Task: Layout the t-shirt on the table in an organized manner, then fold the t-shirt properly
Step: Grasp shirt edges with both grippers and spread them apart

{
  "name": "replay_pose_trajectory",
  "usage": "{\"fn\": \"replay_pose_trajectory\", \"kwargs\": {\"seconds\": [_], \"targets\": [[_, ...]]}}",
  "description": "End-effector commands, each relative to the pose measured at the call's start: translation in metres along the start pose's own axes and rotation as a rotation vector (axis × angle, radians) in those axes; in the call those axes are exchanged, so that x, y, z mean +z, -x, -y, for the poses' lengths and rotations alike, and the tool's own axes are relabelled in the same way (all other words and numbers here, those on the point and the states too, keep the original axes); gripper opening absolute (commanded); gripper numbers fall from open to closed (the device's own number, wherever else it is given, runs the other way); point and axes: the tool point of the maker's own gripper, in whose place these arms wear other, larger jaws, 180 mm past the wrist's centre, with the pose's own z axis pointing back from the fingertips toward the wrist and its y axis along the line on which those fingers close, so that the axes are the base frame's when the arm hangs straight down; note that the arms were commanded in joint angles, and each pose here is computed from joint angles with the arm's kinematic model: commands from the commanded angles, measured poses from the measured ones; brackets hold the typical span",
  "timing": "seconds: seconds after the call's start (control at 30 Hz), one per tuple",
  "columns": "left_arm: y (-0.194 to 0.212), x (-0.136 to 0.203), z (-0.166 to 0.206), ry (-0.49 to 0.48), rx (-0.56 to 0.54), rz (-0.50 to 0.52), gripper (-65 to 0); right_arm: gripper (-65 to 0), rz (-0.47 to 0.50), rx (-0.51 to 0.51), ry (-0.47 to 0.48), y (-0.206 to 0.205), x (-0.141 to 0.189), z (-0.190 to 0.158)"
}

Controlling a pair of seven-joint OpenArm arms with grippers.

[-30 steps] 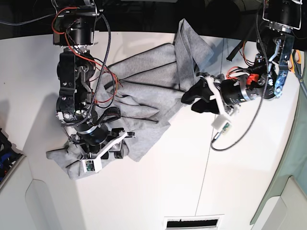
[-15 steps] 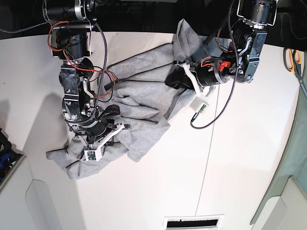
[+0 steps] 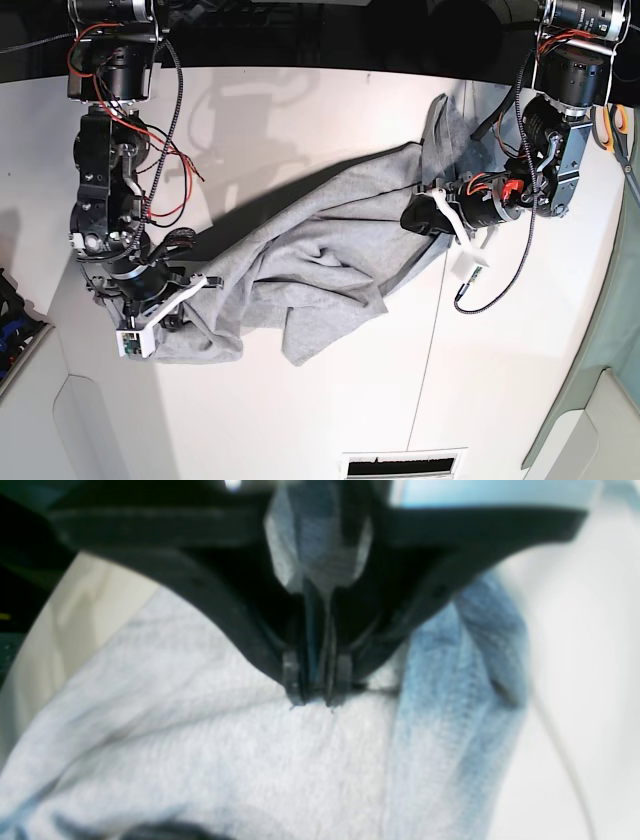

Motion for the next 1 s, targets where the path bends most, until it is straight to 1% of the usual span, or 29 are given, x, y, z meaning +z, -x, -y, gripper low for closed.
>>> {"fn": "replay_pose_trajectory", "kwargs": {"seconds": [0.0, 0.1, 0.23, 0.33, 0.47, 0.57, 0.63, 0.67, 0.73, 0.77, 0.8, 0.83, 0.87, 0.97], "targets": [[0.001, 0.007, -0.021, -0.082, -0.024, -0.05, -56.0, -65.0, 0.056, 0.006, 0.01, -0.018, 0.005, 0.007], [-0.002, 0.013, -0.037, -0.145, -0.034, -0.059, -56.0, -65.0, 0.027, 0.015, 0.016, 0.002, 0.016, 0.01], [-0.005, 0.018, -0.047, -0.173, -0.049, -0.055, -56.0, -65.0, -0.016, 0.023, 0.029, 0.037, 0.035, 0.013], [-0.005, 0.019, -0.052, -0.204, -0.059, -0.061, -56.0, -65.0, -0.024, 0.008, 0.061, 0.052, 0.052, 0.023], [-0.004, 0.019, -0.053, -0.207, -0.06, -0.066, -56.0, -65.0, -0.029, -0.029, 0.114, 0.064, 0.07, 0.045], [-0.004, 0.019, -0.049, -0.188, -0.073, -0.065, -55.9, -65.0, -0.044, -0.091, 0.109, 0.073, 0.075, 0.051], [-0.005, 0.018, -0.044, -0.157, -0.085, -0.062, -55.4, -65.0, -0.053, -0.09, 0.101, 0.078, 0.077, 0.05], [-0.006, 0.017, -0.041, -0.14, -0.085, -0.058, -53.6, -63.0, -0.055, -0.089, 0.1, 0.079, 0.077, 0.05], [-0.007, 0.016, -0.035, -0.109, -0.082, -0.05, -47.4, -50.1, -0.055, -0.091, 0.103, 0.079, 0.078, 0.052], [-0.007, 0.016, -0.034, -0.101, -0.076, -0.05, -44.0, -44.7, -0.051, -0.091, 0.107, 0.079, 0.078, 0.054], [-0.007, 0.016, -0.033, -0.095, -0.068, -0.048, -40.7, -41.2, -0.042, -0.094, 0.113, 0.077, 0.078, 0.056], [-0.008, 0.017, -0.031, -0.088, -0.063, -0.046, -38.6, -40.1, -0.03, -0.098, 0.122, 0.075, 0.079, 0.059], [-0.011, 0.018, -0.03, -0.083, -0.062, -0.041, -38.0, -40.2, -0.015, -0.102, 0.133, 0.073, 0.08, 0.064], [-0.03, 0.028, -0.019, -0.017, -0.088, 0.019, -38.0, -40.2, 0.019, -0.121, 0.174, 0.065, 0.083, 0.079]]}}
